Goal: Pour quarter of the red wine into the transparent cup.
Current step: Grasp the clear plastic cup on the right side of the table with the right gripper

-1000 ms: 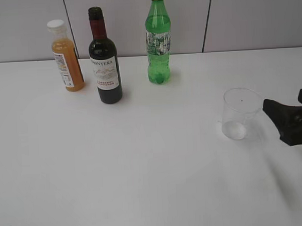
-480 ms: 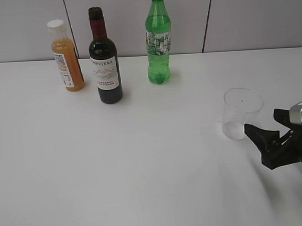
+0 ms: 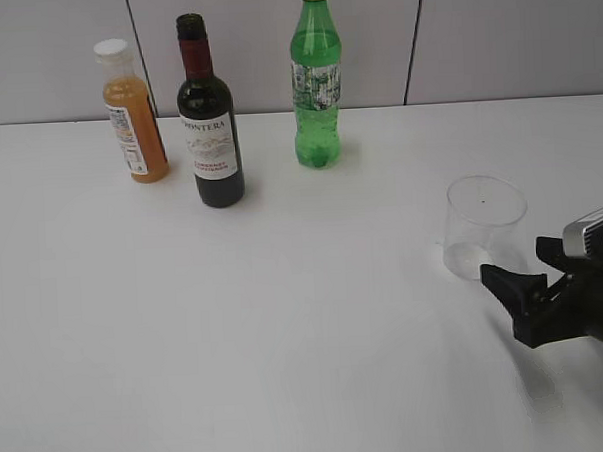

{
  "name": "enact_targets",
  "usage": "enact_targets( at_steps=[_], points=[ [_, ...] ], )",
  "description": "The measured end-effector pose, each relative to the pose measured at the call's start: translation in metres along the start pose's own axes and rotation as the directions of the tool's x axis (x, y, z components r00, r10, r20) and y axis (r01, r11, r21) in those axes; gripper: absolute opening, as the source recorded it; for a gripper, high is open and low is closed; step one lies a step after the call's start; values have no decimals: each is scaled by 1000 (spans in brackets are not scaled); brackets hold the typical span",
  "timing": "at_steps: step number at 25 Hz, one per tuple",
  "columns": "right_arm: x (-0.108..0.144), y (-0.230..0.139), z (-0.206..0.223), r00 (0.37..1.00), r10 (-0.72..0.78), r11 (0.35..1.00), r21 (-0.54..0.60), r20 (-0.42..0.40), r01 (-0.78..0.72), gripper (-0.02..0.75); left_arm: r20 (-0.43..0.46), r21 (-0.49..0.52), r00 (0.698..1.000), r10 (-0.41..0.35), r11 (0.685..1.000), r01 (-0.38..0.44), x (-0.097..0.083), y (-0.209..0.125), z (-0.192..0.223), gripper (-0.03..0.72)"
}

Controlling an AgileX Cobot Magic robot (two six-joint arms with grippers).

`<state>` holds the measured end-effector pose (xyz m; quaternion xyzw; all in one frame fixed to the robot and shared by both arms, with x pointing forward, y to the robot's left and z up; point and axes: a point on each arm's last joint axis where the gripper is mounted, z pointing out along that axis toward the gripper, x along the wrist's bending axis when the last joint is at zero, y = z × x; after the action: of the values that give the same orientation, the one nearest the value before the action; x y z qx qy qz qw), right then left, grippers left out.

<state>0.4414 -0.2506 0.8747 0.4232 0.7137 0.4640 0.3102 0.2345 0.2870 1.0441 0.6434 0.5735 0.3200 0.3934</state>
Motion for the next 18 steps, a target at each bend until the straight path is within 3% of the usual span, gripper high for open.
enact_targets(
  at_steps=[14,18],
  points=[
    [-8,-10,30,999,49,998,28,-12,-48,614,1,0,1000,0,1000,0,0,0,0,589],
    [-8,-17,34,999,45,998,52,-16,-44,659,1,0,1000,0,1000,0,0,0,0,589]
  ],
)
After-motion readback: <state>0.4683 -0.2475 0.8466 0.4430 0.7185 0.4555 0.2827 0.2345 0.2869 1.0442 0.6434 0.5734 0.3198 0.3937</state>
